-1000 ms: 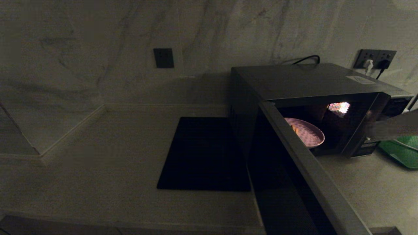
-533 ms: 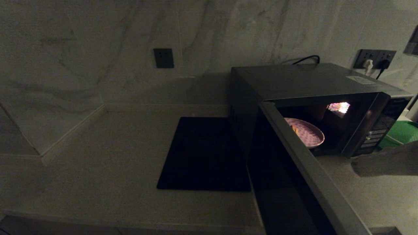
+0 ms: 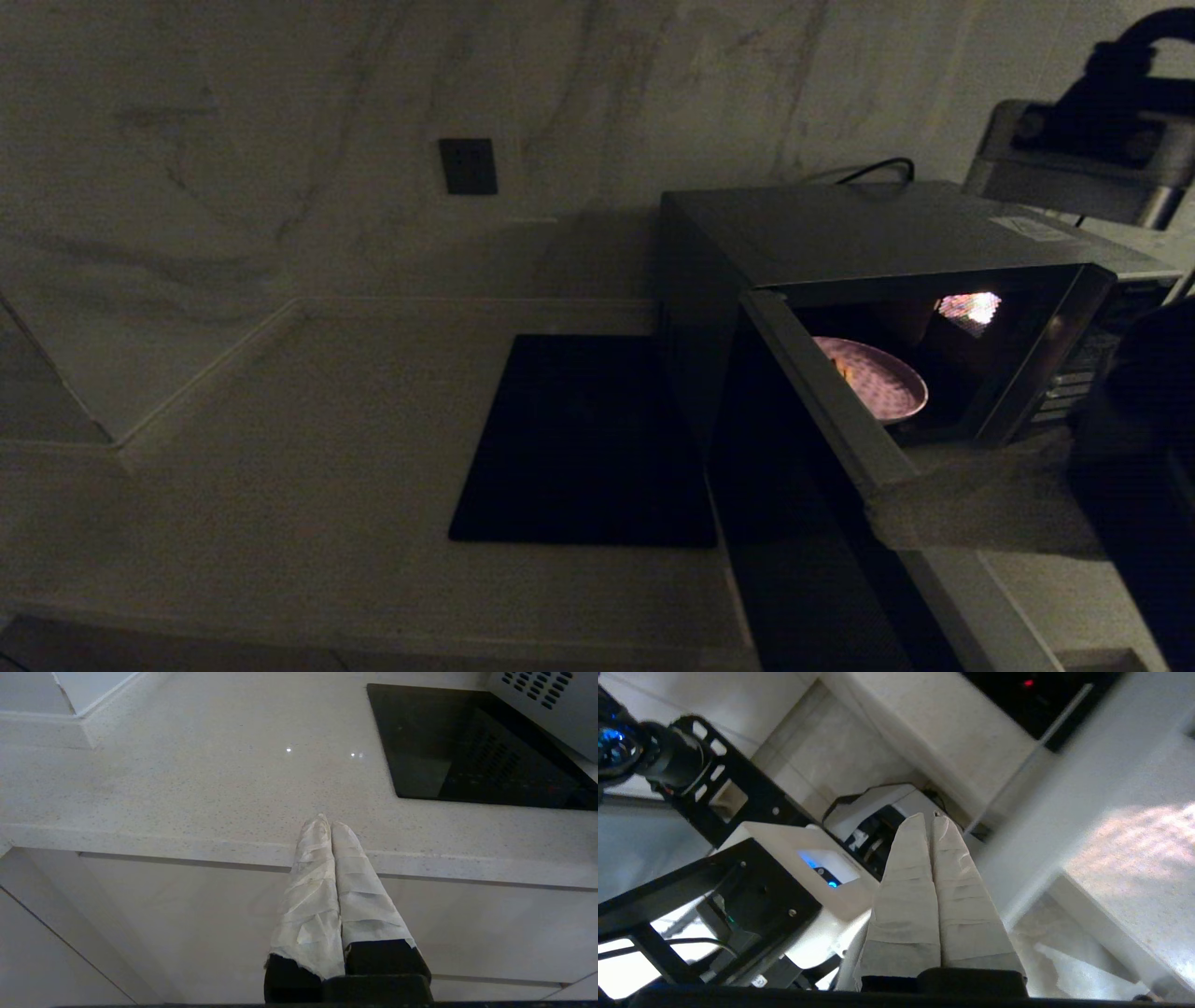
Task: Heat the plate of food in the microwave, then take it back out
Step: Close the microwave oven
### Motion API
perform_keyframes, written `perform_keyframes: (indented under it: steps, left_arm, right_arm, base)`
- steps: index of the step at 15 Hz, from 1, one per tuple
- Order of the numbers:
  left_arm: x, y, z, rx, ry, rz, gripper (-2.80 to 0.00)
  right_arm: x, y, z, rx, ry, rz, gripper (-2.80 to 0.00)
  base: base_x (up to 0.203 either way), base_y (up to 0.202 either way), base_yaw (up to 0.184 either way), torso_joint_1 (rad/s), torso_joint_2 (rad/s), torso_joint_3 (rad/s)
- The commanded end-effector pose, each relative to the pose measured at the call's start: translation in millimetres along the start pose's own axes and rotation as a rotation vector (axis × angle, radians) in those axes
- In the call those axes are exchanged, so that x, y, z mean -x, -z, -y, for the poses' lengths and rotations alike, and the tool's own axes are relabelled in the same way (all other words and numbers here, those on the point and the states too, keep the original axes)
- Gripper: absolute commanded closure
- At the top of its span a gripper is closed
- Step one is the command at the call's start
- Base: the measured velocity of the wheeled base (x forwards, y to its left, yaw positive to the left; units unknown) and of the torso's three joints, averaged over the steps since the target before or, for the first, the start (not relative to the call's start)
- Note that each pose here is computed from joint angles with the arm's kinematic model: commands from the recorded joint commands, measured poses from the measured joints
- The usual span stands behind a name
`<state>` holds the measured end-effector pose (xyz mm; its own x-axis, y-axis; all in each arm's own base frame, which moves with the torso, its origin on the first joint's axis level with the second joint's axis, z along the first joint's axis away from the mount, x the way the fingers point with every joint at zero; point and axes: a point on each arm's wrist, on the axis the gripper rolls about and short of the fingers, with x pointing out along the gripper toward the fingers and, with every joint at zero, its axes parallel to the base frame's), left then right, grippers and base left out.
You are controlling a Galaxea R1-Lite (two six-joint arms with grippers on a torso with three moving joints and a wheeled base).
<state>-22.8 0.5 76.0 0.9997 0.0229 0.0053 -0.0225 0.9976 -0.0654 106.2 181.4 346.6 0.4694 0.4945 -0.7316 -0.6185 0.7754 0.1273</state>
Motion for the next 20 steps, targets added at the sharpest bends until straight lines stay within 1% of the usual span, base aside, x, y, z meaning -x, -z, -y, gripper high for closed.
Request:
perform_keyframes:
  steps: [1, 3, 5, 10, 12, 16, 20]
  left_arm:
    - [0, 0, 0.0, 0.001, 0.0, 0.002, 0.0]
    - [0, 0, 0.0, 0.001, 0.0, 0.002, 0.0]
    - [0, 0, 0.0, 0.001, 0.0, 0.002, 0.0]
    - [0, 0, 0.0, 0.001, 0.0, 0.002, 0.0]
    - [0, 0, 0.0, 0.001, 0.0, 0.003, 0.0]
    - [0, 0, 0.0, 0.001, 0.0, 0.002, 0.0]
    - [0, 0, 0.0, 0.001, 0.0, 0.002, 0.0]
  right_arm:
    - [-16, -1, -8, 0.017, 0.01, -0.051, 0.0]
    - [-24, 1, -9, 0.025, 0.022, -0.078, 0.0]
    - [-35, 4, -9, 0.035, 0.081, -0.103, 0.0]
    - [-44, 6, -10, 0.032, 0.103, -0.131, 0.0]
    - [-48, 9, -9, 0.029, 0.136, -0.141, 0.0]
    - [-49, 9, -6, 0.022, 0.176, -0.133, 0.0]
    - [-49, 6, 3, -0.006, 0.209, -0.126, 0.0]
  base:
    - [0.0, 0.0, 0.0, 0.0, 0.0, 0.0]
    - [0.0, 0.0, 0.0, 0.0, 0.0, 0.0]
    - [0.0, 0.0, 0.0, 0.0, 0.0, 0.0]
    - [0.0, 0.0, 0.0, 0.0, 0.0, 0.0]
    - [0.0, 0.0, 0.0, 0.0, 0.0, 0.0]
    - [0.0, 0.0, 0.0, 0.0, 0.0, 0.0]
    - [0.0, 0.0, 0.0, 0.0, 0.0, 0.0]
